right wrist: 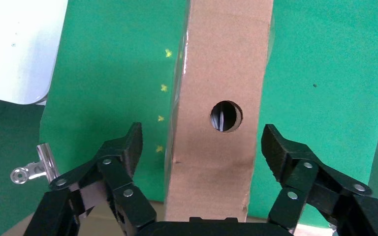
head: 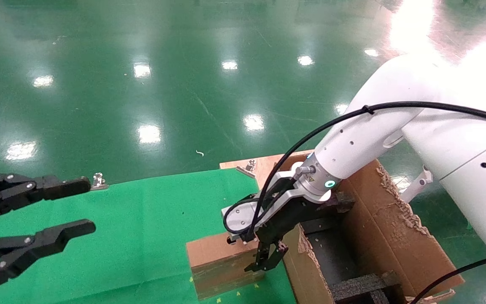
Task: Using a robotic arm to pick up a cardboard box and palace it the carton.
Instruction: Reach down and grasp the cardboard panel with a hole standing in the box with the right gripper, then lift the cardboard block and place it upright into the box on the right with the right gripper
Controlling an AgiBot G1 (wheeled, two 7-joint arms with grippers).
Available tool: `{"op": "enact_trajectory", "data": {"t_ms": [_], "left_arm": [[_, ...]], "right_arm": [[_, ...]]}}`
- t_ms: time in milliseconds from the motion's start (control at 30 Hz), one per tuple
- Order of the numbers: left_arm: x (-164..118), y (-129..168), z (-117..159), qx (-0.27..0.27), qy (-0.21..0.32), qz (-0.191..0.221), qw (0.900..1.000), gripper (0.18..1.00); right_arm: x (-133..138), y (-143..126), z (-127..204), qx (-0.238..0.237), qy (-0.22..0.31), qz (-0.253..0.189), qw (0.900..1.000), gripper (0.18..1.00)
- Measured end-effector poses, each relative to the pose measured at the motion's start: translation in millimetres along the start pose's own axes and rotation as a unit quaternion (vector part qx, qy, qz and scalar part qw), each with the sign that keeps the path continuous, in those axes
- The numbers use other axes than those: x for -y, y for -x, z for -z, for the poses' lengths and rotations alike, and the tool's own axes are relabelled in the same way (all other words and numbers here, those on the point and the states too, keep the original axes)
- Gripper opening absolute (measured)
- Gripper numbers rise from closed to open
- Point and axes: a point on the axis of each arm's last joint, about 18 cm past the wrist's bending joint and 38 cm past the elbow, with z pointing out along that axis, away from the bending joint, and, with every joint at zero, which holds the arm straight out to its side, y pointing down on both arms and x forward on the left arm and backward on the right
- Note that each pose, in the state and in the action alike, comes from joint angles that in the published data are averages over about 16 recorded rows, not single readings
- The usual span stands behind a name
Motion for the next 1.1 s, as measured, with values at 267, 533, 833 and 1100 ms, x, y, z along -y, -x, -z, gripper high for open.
{"op": "enact_trajectory", "data": {"t_ms": [267,533,833,1100], "left_arm": [[0.0,0.0,0.0,0.0,0.0,0.0,1.0,0.565],[0.0,0.0,0.0,0.0,0.0,0.0,1.0,0.747],[0.0,0.0,0.0,0.0,0.0,0.0,1.0,0.912],[0.0,0.0,0.0,0.0,0.0,0.0,1.0,0.975]], "right_arm": [[-0.2,0.4,-0.1,0.0,-0.001,-0.001,1.0,0.793],[-0.4,0.3,0.0,-0.001,-0.002,-0.002,1.0,0.617],[-2.5,-9.9,22.9,-0.028,-0.008,-0.009,1.0,0.437],[1.0,-33.5,89.0,-0.094,-0.025,-0.011,0.995,0.389]]}}
